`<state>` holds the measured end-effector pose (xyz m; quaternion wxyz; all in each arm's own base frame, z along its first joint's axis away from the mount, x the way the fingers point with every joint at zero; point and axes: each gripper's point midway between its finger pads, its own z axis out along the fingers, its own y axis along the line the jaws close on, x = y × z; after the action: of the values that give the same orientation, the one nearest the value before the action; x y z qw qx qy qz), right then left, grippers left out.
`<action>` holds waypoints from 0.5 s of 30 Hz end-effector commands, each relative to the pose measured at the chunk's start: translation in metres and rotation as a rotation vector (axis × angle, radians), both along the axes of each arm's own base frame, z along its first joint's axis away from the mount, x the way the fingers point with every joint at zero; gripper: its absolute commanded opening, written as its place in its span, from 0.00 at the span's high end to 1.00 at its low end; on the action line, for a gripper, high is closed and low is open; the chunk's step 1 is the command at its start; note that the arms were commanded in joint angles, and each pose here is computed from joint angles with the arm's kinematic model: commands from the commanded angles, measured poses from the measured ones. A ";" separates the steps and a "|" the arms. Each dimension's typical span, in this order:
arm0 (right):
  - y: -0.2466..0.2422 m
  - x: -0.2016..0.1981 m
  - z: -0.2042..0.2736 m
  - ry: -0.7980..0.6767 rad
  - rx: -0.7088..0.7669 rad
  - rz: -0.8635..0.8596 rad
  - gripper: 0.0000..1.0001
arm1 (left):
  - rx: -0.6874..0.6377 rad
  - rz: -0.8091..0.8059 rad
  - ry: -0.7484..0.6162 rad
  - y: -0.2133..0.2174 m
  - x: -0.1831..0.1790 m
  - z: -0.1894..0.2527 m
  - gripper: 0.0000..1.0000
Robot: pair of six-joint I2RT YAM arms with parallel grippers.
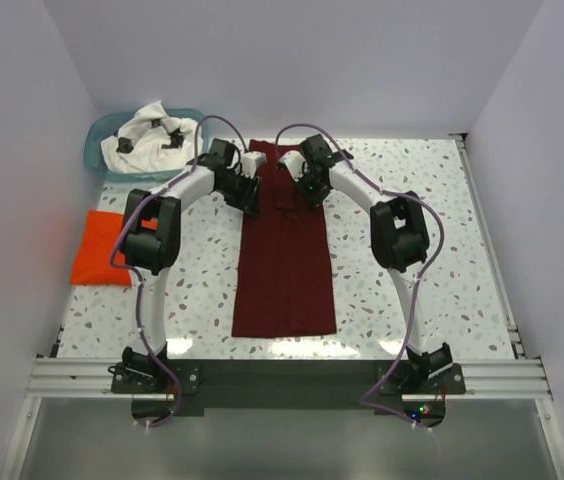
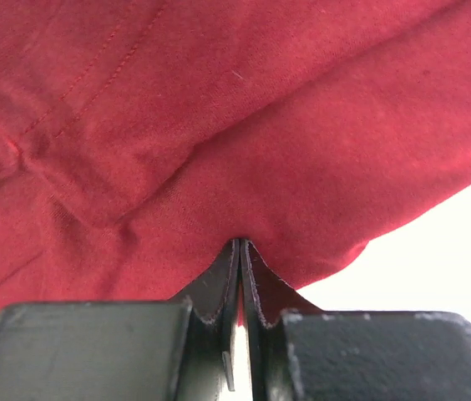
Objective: Fold and stack the t-shirts
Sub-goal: Fold the tshirt
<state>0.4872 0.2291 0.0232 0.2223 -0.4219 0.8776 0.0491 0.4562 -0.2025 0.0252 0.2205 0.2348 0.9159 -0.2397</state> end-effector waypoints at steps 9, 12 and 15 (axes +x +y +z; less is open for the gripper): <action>-0.018 0.056 -0.017 -0.159 -0.128 -0.087 0.96 | 0.039 0.088 -0.037 0.022 0.057 -0.020 0.56; -0.014 0.062 -0.015 -0.170 -0.115 -0.098 0.95 | 0.042 0.094 -0.043 0.024 0.065 -0.019 0.56; -0.008 0.068 -0.003 -0.198 -0.082 -0.105 0.89 | 0.019 0.082 -0.067 0.022 0.069 -0.007 0.53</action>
<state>0.5469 0.2264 0.0272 0.2901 -0.3983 0.8696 -0.0312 0.5183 -0.1973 0.0278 0.2630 0.2129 0.9108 -0.2365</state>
